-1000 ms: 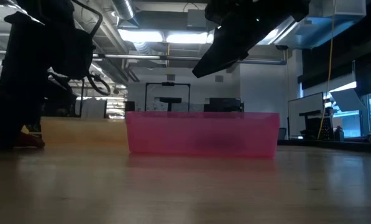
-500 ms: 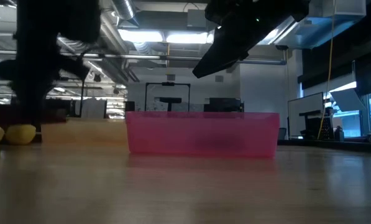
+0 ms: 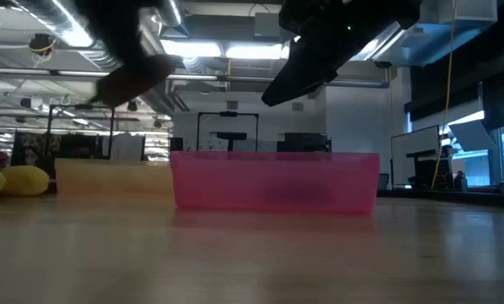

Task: Sort produce into baskets
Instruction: Put the red chili pepper in the red bin

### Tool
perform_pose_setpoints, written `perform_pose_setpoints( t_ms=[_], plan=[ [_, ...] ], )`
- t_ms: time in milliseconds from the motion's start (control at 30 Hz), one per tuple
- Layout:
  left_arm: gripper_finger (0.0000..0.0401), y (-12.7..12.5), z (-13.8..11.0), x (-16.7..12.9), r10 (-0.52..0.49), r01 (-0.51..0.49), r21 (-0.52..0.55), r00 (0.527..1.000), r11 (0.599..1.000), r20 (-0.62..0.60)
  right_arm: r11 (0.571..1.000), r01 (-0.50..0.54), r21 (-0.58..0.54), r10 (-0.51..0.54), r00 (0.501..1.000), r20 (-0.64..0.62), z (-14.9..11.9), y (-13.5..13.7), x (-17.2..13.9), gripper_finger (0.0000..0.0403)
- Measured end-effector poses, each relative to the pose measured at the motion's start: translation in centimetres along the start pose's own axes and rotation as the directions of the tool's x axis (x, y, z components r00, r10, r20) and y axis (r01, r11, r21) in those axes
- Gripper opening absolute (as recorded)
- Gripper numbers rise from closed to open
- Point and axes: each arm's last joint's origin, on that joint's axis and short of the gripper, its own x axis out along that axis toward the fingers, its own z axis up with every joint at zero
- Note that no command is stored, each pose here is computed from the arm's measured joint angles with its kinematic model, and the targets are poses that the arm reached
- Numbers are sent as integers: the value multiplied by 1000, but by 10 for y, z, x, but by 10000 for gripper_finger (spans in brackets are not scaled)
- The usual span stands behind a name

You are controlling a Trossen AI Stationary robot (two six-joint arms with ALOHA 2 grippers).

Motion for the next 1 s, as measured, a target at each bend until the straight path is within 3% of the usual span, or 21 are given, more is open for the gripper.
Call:
perform_pose_setpoints(
  t_ms=[233, 367, 567, 733, 867, 1000],
  plan=[
    [127, -14, 30, 5, -83, 48, 138, 961, 989, 263, 1000, 23, 16, -22, 999, -42, 5, -7, -23, 310],
    [127, -22, 42, 20, -88, 15, 217, 940, 976, 330, 999, 27, 46, -23, 996, -82, 4, -13, -45, 310],
    [127, -31, 58, 64, -55, -45, 239, 918, 970, 393, 996, 38, 81, -26, 988, -149, -1, -21, -72, 310],
    [127, -31, 62, 107, -41, -72, 273, 920, 959, 389, 994, 43, 96, -27, 986, -166, -2, -22, -78, 310],
    [127, -25, 57, 140, -84, -26, 320, 942, 947, 324, 995, 45, 89, -28, 982, -186, -4, -22, -78, 310],
    [127, -14, 48, 167, -43, -43, 338, 969, 940, 242, 995, 55, 82, -38, 979, -201, -6, -23, -78, 310]
  ],
)
